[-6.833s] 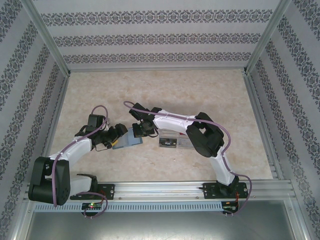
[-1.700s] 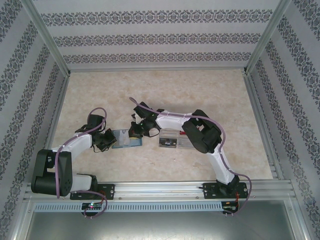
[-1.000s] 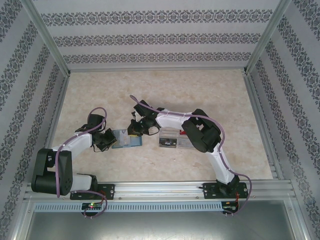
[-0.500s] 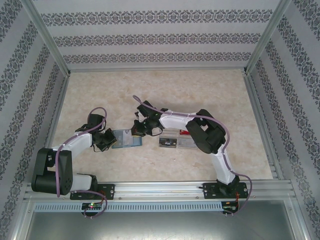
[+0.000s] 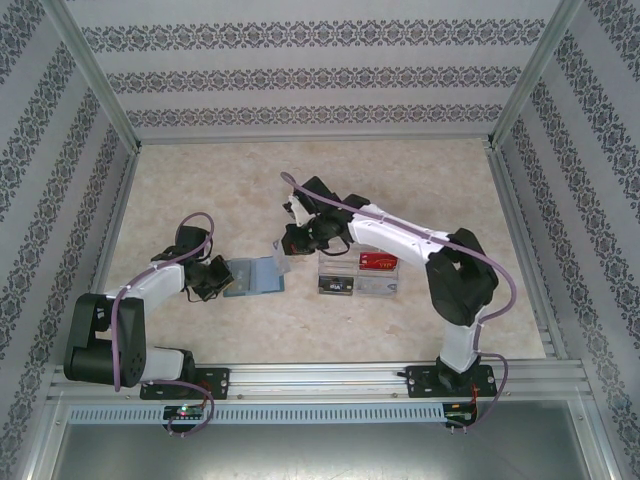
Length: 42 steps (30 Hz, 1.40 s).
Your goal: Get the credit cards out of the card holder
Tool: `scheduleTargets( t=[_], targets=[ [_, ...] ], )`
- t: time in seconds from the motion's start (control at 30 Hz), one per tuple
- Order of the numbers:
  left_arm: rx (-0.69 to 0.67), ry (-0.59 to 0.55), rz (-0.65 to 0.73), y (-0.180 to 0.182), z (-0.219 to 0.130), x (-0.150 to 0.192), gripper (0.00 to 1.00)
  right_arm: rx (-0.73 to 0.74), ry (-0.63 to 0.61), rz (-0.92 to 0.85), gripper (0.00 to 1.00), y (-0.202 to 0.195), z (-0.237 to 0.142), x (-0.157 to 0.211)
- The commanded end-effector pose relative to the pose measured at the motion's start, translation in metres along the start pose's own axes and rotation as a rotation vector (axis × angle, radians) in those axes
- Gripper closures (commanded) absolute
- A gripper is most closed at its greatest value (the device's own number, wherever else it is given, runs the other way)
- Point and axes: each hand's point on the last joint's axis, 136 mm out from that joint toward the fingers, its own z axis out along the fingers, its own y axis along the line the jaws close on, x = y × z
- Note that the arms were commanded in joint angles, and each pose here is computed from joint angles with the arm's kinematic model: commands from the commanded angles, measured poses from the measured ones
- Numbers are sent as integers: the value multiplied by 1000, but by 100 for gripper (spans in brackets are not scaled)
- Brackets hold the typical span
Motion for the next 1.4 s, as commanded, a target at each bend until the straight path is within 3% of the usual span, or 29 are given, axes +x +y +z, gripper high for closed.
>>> scheduleTargets(
  t=[0.0, 0.13, 0.3, 0.43, 0.57, 0.83, 1.37],
  targets=[
    [-33, 4, 8, 5, -4, -3, 98, 173, 25, -258, 100, -9, -44, 14],
    [-7, -16, 24, -4, -11, -7, 88, 305, 77, -516, 100, -25, -75, 37],
    [17, -29, 38, -12, -16, -11, 62, 413, 153, -802, 100, -47, -105, 74],
    [30, -32, 47, -17, -19, -13, 29, 514, 222, -984, 100, -70, -123, 96],
    [28, -44, 50, -18, -22, -15, 11, 627, 321, -1111, 100, -96, -128, 111],
    [17, -50, 57, -17, -25, -16, 9, 673, 431, -1190, 100, -124, -119, 134],
    [16, -42, 55, -12, -22, -11, 9, 681, 424, -1146, 100, -141, -89, 134]
  ],
)
